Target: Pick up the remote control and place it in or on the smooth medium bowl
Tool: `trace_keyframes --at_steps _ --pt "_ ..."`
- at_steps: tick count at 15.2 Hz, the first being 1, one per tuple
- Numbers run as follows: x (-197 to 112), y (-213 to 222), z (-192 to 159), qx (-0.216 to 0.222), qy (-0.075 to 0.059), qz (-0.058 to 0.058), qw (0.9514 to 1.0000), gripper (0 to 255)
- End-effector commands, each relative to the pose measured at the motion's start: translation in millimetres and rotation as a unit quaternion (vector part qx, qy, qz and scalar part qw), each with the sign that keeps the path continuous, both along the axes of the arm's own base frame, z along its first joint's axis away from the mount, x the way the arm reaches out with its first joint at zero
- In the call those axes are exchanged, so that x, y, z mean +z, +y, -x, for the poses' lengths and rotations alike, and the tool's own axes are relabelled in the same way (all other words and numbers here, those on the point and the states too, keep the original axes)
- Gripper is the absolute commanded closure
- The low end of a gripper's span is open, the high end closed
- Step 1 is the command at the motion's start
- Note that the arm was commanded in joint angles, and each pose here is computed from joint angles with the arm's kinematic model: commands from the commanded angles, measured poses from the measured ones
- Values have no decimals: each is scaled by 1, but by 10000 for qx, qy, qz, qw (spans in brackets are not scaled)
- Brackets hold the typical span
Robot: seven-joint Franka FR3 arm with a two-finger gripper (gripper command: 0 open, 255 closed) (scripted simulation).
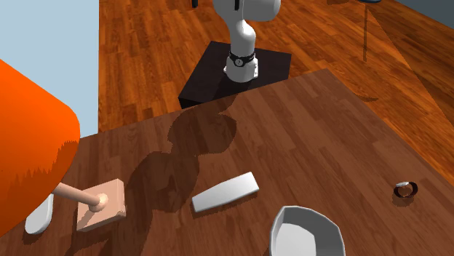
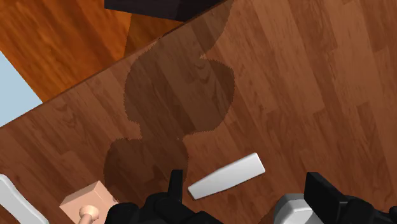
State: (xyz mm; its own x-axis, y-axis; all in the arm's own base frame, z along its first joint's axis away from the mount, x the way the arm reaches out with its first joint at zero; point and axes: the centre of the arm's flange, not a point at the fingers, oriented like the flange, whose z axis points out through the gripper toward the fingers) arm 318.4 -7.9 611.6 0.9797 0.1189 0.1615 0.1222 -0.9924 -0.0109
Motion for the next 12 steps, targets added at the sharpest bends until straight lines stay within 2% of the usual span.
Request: trace_keyframes --at_steps 1,6,12 --pt "0 0 0 0 0 0 10000 0" --pt "-47 32 -38 -712 117 -35 9974 0" --pt "-105 63 -87 -1561 257 -77 9874 0"
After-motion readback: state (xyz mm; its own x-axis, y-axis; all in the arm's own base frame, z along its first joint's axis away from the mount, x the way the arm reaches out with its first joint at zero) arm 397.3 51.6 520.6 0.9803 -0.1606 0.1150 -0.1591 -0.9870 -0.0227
